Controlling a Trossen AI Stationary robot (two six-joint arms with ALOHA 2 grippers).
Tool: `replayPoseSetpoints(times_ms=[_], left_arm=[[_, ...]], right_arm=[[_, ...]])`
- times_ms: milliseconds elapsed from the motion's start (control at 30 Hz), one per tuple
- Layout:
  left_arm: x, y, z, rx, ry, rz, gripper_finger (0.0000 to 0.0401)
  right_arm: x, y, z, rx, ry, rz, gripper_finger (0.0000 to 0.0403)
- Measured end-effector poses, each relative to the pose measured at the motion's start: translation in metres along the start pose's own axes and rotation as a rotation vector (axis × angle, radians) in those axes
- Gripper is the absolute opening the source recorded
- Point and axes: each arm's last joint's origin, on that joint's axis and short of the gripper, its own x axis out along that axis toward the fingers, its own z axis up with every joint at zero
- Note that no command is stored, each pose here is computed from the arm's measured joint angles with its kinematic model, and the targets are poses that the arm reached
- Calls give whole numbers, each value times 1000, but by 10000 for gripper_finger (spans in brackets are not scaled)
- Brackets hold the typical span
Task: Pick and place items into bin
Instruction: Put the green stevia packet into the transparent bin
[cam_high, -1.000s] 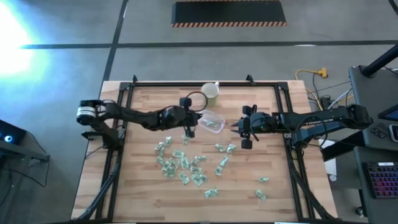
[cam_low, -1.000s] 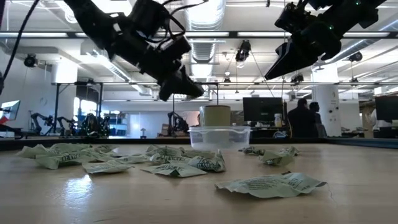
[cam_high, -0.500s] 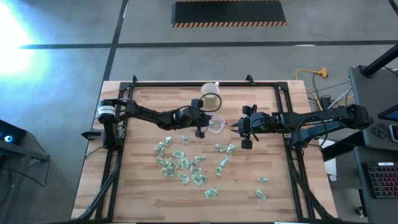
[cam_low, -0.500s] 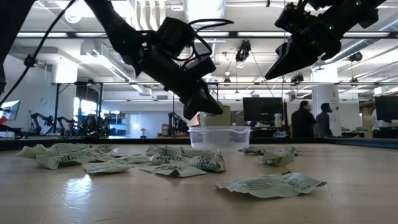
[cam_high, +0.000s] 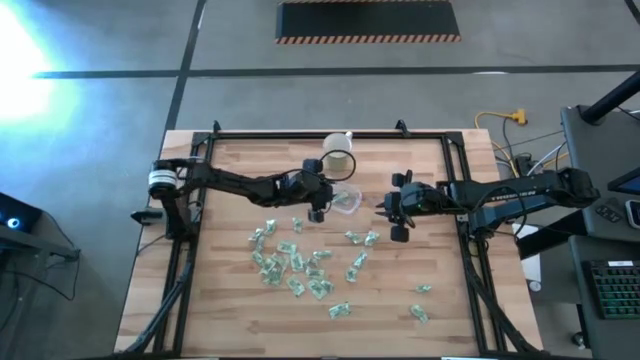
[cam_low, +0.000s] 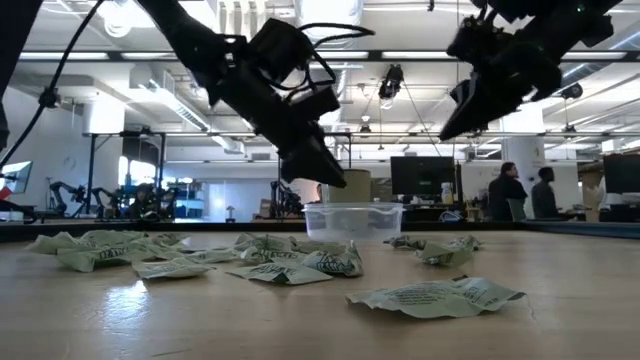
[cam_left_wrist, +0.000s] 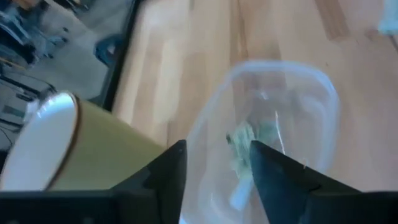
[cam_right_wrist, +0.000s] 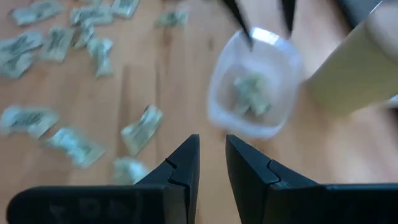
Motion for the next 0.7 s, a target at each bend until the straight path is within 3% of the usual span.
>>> replayPoseSetpoints(times_ms=[233,400,700], left_arm=[[-37,3,7,-11,71,-65,183],[-67,0,14,-22,60,-108,183],[-117,-9,-1,-82,-12,-158,183]], right_arm=[[10,7,-20,31,15,137,68],[21,12,-28,-34,-20,200,68],[53,20,-35,-98,36,266,89]])
